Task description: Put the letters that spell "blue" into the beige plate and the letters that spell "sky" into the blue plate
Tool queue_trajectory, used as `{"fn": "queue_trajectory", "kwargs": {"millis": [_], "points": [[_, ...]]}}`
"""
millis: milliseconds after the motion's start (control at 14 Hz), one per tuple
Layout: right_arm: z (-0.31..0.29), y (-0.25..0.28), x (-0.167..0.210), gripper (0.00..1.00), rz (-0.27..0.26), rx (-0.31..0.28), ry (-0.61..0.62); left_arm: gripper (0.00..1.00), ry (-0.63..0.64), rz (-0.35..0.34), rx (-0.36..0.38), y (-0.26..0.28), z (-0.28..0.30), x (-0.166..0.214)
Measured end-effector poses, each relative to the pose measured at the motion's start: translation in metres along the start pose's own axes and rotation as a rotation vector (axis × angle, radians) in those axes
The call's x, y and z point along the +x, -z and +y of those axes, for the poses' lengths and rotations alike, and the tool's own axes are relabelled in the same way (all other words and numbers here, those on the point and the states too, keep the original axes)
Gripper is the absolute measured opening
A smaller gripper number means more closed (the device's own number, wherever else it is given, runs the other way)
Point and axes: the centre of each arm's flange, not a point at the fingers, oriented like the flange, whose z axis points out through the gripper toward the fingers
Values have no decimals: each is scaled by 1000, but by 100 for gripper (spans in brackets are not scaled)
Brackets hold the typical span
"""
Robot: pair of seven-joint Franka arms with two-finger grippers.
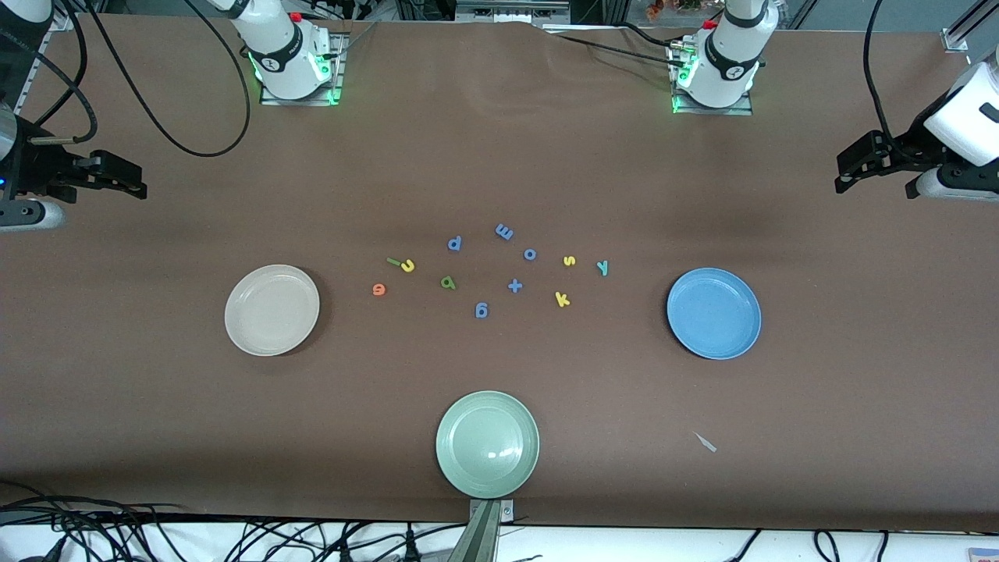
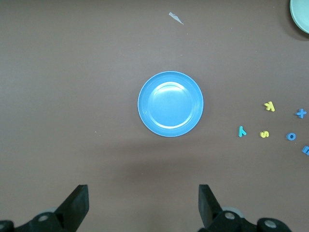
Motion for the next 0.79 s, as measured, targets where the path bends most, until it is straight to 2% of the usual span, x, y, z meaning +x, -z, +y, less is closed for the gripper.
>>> {"fn": "queue_trajectory", "kwargs": {"millis": [788], "points": [[0, 0, 0, 100, 1, 0, -1, 100, -4, -5, 0, 0, 2, 0]]}}
